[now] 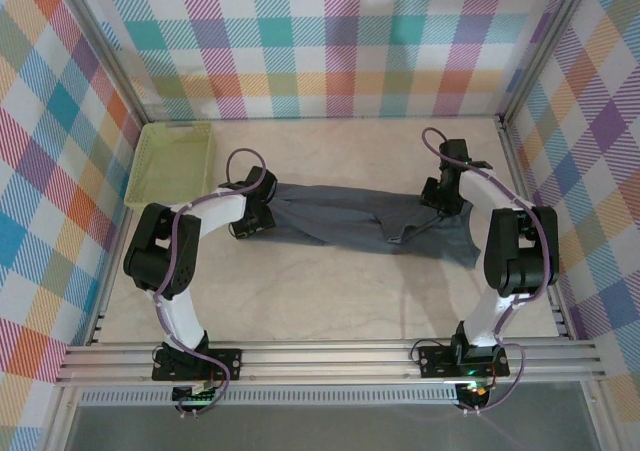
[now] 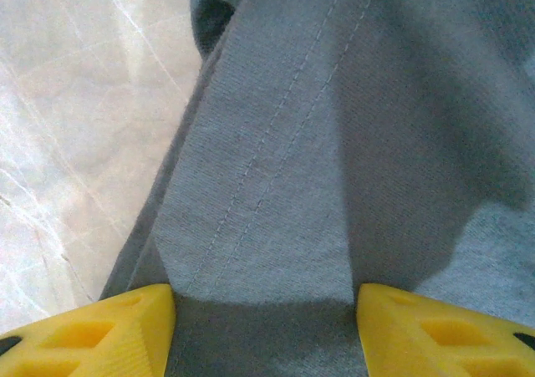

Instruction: Fold the inside-out t-shirt

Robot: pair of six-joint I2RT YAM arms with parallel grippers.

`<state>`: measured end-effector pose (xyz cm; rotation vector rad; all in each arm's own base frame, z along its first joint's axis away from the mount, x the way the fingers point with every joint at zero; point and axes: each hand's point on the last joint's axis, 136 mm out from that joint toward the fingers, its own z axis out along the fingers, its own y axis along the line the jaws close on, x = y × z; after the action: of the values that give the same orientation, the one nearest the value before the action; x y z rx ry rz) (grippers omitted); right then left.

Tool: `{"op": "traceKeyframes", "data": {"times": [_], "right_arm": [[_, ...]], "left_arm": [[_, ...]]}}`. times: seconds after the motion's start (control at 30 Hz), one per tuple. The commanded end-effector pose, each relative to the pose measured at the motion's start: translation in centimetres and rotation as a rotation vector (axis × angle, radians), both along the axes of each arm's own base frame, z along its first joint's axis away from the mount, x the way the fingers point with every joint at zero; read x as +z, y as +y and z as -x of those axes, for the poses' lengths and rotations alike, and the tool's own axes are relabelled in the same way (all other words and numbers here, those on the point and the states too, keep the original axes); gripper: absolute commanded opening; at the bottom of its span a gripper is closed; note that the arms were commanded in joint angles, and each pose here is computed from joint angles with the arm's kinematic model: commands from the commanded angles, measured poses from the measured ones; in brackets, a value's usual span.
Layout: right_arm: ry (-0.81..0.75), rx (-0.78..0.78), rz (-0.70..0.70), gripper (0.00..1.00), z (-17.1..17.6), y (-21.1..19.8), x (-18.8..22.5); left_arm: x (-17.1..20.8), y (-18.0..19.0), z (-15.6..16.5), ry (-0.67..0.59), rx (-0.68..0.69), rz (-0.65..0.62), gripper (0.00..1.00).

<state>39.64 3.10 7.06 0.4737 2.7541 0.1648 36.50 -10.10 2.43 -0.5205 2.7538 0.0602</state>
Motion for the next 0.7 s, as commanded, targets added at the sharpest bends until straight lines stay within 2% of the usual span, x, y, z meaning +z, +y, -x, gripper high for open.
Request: {"op": "traceKeyframes", "data": {"times": [0.0,0.2,0.43,0.67], "right_arm": [[0.007,-0.023,0.018,0.39,0.1,-0.7,0.2],[0.005,-0.073,0.091,0.38,0.5,-3.0,0.8],[0.043,-0.083,0.083,0.32,0.5,-3.5,-0.8],[0.068,-0.075,0.062,0.31,0.3,-3.1,-1.8]], "left_arm": [[-0.1,0.2,0.7,0.012,-0.004,-0.012,0.59],[-0.1,0.3,0.8,0.014,-0.007,-0.017,0.59],[0.0,0.2,0.7,0.012,-0.007,-0.015,0.59],[0.0,0.3,0.7,0.013,-0.009,-0.019,0.59]]}}
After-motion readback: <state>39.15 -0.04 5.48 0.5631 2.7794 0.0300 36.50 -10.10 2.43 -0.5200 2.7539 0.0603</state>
